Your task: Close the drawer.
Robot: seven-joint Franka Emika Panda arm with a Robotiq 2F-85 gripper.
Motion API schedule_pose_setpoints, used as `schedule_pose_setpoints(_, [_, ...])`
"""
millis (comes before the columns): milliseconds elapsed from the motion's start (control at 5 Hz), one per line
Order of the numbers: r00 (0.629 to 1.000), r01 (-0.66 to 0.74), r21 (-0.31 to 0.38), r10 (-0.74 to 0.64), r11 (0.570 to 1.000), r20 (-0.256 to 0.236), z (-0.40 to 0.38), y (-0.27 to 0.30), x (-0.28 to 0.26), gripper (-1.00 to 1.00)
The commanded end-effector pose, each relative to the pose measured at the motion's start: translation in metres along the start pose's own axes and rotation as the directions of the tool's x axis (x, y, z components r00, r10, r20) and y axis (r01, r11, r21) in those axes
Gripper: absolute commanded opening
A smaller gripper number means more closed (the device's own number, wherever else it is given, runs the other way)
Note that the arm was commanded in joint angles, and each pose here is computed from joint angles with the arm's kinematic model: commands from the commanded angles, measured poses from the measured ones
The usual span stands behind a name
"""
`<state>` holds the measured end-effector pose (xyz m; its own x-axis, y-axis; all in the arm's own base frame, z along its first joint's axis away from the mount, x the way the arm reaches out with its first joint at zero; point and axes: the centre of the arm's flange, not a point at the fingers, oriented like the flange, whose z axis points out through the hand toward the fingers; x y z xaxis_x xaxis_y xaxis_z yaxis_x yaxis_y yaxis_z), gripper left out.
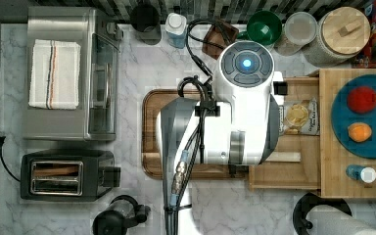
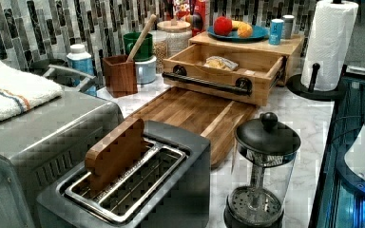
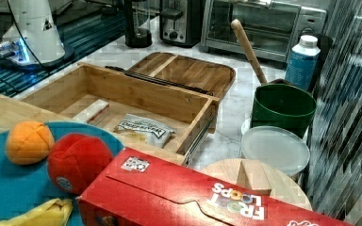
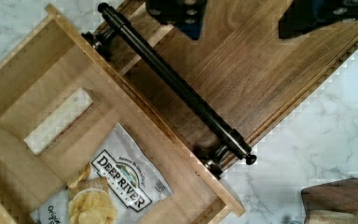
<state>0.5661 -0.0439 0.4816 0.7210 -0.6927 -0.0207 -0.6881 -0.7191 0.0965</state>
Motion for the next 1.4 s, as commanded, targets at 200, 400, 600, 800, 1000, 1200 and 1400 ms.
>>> schedule_pose_setpoints(200, [1.000,0.013,0.000,-0.013,1.000,0.000,0.000,0.000,0.000,-1.00])
schedule_pose_setpoints(400, [1.000,0.013,0.000,-0.013,1.000,-0.001,0.000,0.000,0.000,-1.00])
schedule_pose_setpoints(600, [0.983,0.183,0.021,-0.184,0.983,0.024,0.007,-0.001,-0.016,1.00])
schedule_pose_setpoints(800, [0.941,0.339,-0.002,-0.338,0.941,0.014,0.009,-0.009,-0.035,1.00])
schedule_pose_setpoints(1000, [0.889,0.458,-0.026,-0.458,0.888,0.007,0.006,-0.020,-0.051,1.00])
schedule_pose_setpoints(1200, [0.809,0.586,-0.088,-0.588,0.805,0.015,0.009,-0.033,-0.070,1.00])
schedule_pose_setpoints(1400, [0.767,0.638,-0.082,-0.642,0.765,-0.019,0.027,-0.031,-0.078,0.74])
